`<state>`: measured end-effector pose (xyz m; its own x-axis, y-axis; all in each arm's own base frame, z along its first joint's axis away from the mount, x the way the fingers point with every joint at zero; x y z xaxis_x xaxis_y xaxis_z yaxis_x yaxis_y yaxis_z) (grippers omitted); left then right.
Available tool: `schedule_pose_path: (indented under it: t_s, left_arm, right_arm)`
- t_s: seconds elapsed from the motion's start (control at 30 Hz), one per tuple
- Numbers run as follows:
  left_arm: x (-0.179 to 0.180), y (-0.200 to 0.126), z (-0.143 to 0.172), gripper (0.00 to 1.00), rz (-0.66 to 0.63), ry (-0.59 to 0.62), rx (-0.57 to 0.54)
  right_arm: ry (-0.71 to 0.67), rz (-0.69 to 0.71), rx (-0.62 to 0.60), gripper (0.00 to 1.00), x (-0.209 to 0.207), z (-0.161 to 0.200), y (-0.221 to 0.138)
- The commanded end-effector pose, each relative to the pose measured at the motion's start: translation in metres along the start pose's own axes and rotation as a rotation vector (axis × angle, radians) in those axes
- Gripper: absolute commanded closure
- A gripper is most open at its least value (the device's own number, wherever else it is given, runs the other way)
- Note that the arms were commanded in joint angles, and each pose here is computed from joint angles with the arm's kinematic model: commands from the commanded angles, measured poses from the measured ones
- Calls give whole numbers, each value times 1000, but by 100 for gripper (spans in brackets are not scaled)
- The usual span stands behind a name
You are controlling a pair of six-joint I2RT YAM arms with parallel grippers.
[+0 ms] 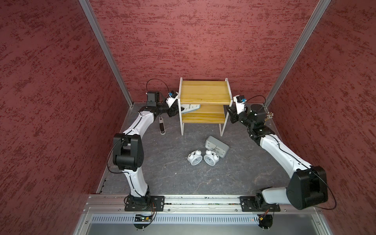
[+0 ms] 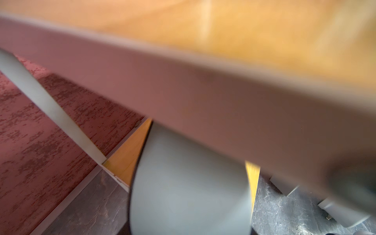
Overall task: Place the alarm clocks on the shelf by style
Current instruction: Place the alarm on the shelf.
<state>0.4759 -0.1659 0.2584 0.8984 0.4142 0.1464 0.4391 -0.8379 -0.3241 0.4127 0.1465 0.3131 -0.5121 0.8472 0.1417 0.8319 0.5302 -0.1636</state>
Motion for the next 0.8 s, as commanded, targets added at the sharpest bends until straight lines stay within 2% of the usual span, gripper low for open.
schedule_pose_path:
  t_s: [0.0, 0.2, 0.37, 0.6, 0.77]
  left_arm:
    - [-25, 26, -5, 84, 112, 39, -31]
    - [-32, 30, 3, 78, 149, 28, -15]
    - [-41, 29, 8, 78, 207, 1, 33]
    - [-39, 31, 18, 75, 203, -22, 76]
    - [-39, 31, 25, 70, 197, -44, 85]
  right_arm:
    - [15, -51, 0, 88, 9, -5, 6]
    - [15, -48, 3, 88, 10, -5, 4]
    - [8, -43, 1, 88, 10, -7, 1]
    - [-1, -33, 2, 88, 10, -7, -2]
    - [-1, -28, 4, 88, 9, -6, -3]
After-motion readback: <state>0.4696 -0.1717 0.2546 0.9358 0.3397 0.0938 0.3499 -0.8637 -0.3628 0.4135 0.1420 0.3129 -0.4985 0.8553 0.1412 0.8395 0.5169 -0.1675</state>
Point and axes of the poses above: each gripper's point midway between its finger pads, its own y axis out along the fingers, its own x axis along the line the jaws close on, z = x × y, the point moved 2 cm from there along -y, back along the fingers, and after that the axes turned 7 degrees about y, right-handed, at the moved point
